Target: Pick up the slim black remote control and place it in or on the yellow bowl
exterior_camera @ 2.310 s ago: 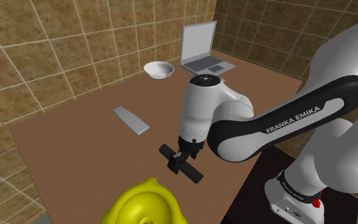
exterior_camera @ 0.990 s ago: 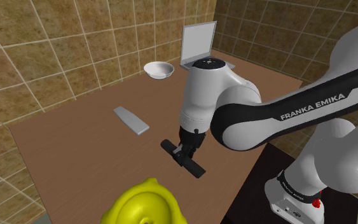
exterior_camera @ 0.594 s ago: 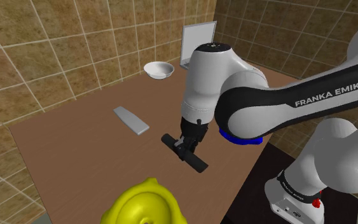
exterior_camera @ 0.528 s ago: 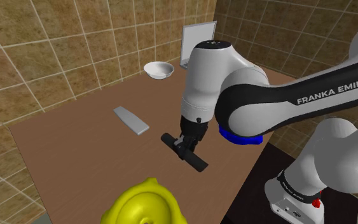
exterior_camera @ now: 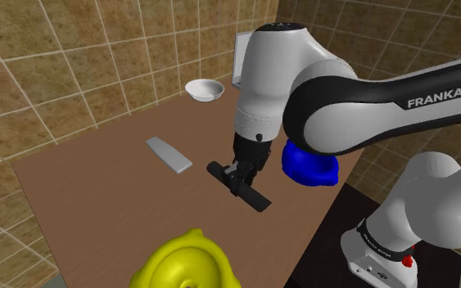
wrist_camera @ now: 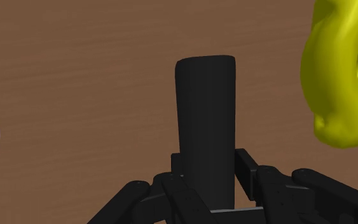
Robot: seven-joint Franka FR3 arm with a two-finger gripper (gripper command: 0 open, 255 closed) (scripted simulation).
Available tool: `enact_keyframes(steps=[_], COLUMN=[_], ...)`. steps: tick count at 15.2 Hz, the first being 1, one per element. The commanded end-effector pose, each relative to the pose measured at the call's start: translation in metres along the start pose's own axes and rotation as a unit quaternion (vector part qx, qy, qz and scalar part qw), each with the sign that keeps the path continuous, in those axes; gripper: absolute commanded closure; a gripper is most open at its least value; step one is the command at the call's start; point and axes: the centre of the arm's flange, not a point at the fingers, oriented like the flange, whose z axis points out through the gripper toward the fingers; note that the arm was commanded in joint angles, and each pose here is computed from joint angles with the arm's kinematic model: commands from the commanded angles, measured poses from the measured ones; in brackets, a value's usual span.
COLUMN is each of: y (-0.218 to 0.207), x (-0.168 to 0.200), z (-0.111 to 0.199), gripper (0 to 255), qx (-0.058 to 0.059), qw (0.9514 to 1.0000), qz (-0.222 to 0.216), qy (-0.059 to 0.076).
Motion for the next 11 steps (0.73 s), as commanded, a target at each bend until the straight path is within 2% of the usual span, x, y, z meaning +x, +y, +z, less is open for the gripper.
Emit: enact_keyframes(steps=[1,9,11], y=[-0.001,-0.004,-0.028], x=[-0.001,-0.002,-0.011], z=[-0.012,-0.053,-0.049], gripper=[255,255,255], qx=[0.0,0.0,0.0], qw=[1.0,1.0,1.0], qz=[0.0,0.0,0.0], qy=[0.0,0.0,0.0])
